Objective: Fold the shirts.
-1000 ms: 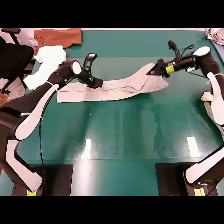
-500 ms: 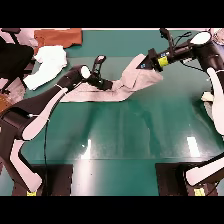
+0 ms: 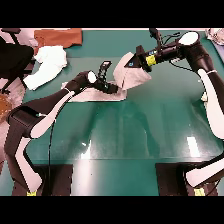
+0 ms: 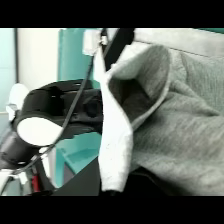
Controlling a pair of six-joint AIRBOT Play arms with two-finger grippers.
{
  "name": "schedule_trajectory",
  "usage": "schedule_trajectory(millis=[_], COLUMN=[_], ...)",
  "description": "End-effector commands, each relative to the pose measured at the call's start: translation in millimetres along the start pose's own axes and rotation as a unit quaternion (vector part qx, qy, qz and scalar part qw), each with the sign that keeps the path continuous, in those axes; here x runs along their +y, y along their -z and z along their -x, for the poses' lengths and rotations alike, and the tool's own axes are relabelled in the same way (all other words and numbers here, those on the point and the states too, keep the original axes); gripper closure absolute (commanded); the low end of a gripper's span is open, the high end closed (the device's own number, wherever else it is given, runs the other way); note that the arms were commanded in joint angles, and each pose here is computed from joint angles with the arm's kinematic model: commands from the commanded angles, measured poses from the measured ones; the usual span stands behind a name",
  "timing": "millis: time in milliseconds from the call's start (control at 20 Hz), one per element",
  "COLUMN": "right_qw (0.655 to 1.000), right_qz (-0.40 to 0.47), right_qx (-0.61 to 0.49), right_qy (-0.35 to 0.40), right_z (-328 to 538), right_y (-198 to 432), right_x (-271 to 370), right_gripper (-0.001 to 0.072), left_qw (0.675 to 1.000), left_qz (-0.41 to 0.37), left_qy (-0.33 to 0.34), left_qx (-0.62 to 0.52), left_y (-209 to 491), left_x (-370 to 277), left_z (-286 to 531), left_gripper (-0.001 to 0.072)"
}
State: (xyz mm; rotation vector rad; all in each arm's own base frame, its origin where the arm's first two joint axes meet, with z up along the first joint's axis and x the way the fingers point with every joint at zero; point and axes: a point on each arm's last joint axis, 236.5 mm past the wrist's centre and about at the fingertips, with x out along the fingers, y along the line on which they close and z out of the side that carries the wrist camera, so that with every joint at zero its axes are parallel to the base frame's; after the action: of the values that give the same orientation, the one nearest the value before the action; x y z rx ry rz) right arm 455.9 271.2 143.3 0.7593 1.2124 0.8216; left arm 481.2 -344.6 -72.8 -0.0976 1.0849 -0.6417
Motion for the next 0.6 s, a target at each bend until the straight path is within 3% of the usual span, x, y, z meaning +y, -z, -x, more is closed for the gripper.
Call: schedule_trajectory(millis=[0,350,550], right_qw=[0.996,1.0,0.999], right_qz=[-0.023,0.012,0.005], right_qx=[-0.015,0.001,0.034], right_qy=[-0.079,0.026,0.034], right_z=[4,20,18], right_y=[-8,-8,6], right_x=[41,16,10], right_gripper=[0.0695,0.0696,0.0696], left_qw=[1.0,0.999,0.997], left_qz=[-0.003,-0.03,-0.05], left_qy=[-0.001,0.005,0.01], left_qx=[0.018,-0.023,-0.059], left_y=[10,-34,-78], left_x=[2,-15,-24], left_z=[-4,30,70], left_gripper=[0.0687,0.0687,0.0686])
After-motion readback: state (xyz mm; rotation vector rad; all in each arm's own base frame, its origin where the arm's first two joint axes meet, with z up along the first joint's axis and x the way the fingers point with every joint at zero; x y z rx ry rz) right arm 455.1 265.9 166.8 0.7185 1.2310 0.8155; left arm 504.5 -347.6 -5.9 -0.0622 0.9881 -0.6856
